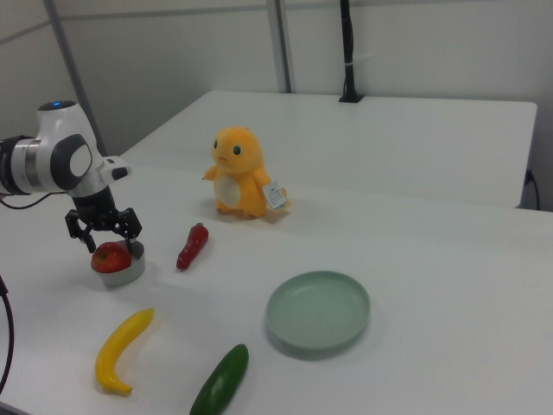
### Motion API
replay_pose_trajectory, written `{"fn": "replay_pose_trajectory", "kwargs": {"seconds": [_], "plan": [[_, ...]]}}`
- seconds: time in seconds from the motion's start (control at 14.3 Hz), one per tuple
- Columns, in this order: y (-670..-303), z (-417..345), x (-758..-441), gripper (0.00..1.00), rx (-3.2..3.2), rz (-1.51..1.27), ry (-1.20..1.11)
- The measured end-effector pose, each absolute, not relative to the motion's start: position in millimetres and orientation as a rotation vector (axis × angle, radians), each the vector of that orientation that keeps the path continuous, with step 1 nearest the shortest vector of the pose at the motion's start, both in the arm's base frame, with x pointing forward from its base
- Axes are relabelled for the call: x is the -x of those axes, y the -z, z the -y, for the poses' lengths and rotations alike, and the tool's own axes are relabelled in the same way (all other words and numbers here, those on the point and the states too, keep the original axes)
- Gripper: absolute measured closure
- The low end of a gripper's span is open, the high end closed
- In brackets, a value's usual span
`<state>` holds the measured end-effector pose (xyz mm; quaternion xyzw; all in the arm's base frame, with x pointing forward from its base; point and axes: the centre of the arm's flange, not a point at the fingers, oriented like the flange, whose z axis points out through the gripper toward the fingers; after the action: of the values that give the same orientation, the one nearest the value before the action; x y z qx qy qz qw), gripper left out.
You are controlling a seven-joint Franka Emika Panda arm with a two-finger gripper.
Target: Put the red apple in the bowl
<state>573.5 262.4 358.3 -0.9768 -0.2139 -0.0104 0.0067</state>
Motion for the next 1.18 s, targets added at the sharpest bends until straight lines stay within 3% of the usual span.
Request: {"fn": "replay_pose_trajectory", "kwargs": {"seconds": [0.35,0.84,1.18], "plan": [[-395.4,-250.4,-575.9,0.00,3.062,0.635,0.094],[-533.5,-173.7,-562.1,0.00,3.108,0.448,0.206],[-612.0,-97.4,-549.8,0.00,3.156,0.178,0.108]]}}
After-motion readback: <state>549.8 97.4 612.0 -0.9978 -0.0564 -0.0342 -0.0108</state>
